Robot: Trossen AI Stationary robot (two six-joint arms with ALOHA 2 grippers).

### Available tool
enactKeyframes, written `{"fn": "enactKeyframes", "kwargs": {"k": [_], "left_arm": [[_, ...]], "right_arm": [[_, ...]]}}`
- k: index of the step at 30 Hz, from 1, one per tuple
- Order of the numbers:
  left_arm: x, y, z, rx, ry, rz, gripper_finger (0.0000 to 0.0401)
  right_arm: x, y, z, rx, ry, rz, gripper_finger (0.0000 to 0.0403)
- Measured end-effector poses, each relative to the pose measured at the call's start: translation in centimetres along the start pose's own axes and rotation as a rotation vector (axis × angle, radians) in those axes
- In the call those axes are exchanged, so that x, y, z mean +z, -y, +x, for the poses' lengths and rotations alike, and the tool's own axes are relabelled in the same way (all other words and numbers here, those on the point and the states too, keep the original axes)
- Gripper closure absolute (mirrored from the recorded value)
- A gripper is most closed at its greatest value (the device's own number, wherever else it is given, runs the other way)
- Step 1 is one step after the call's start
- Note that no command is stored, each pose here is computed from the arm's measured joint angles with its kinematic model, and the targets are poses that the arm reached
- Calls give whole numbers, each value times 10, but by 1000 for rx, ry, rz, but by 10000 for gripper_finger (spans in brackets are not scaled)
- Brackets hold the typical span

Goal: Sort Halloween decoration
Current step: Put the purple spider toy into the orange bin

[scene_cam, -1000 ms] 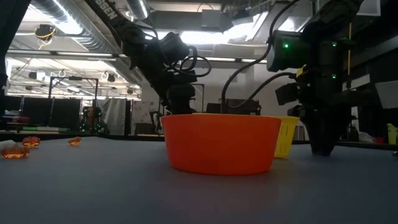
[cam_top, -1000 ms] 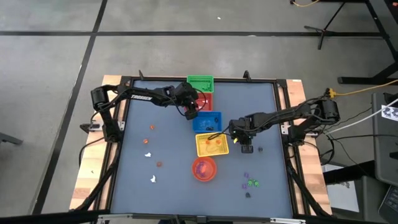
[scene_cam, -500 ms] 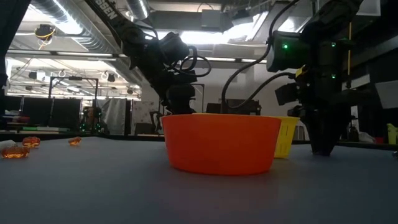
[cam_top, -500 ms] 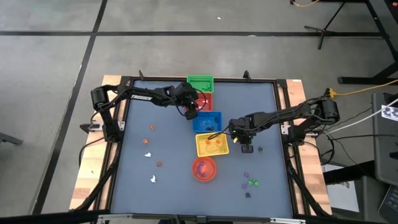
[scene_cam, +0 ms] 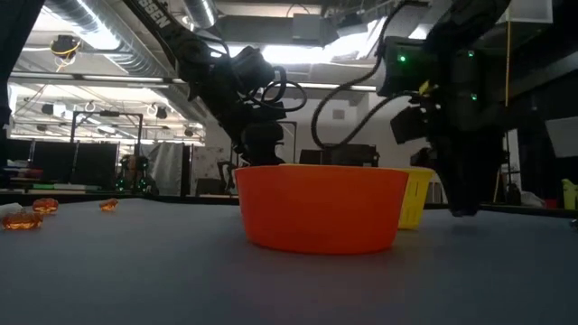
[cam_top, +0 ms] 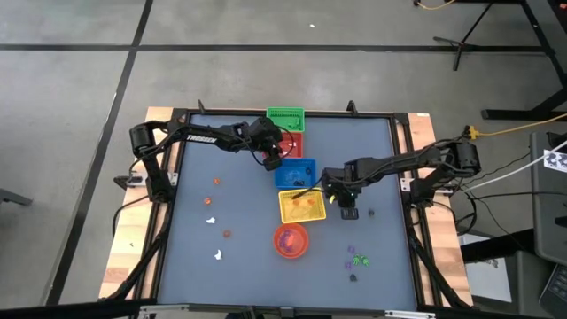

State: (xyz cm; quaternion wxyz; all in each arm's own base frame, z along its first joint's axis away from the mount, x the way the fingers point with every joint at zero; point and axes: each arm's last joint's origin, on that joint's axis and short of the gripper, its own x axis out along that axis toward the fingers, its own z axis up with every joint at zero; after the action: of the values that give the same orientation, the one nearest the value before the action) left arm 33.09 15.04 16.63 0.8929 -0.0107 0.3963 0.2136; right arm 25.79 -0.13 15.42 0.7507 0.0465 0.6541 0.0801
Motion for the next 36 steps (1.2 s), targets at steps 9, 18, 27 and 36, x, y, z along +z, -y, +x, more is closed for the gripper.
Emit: {"fn": "enactKeyframes", "kwargs": {"k": [9, 18, 27, 36], "left_arm": [[0, 0, 0, 0, 2, 4, 244], [2, 0, 0, 3, 23, 25, 244], [15, -1, -19, -4, 94, 28, 244], [27, -4, -42, 4, 169, 46, 244]], "right_arm": [[13, -5, -14, 117, 42, -6, 313], [42, -13, -50, 196, 164, -41, 313], [72, -26, -71, 234, 420, -155, 313], [79, -50, -70, 174, 487, -232, 313]]}}
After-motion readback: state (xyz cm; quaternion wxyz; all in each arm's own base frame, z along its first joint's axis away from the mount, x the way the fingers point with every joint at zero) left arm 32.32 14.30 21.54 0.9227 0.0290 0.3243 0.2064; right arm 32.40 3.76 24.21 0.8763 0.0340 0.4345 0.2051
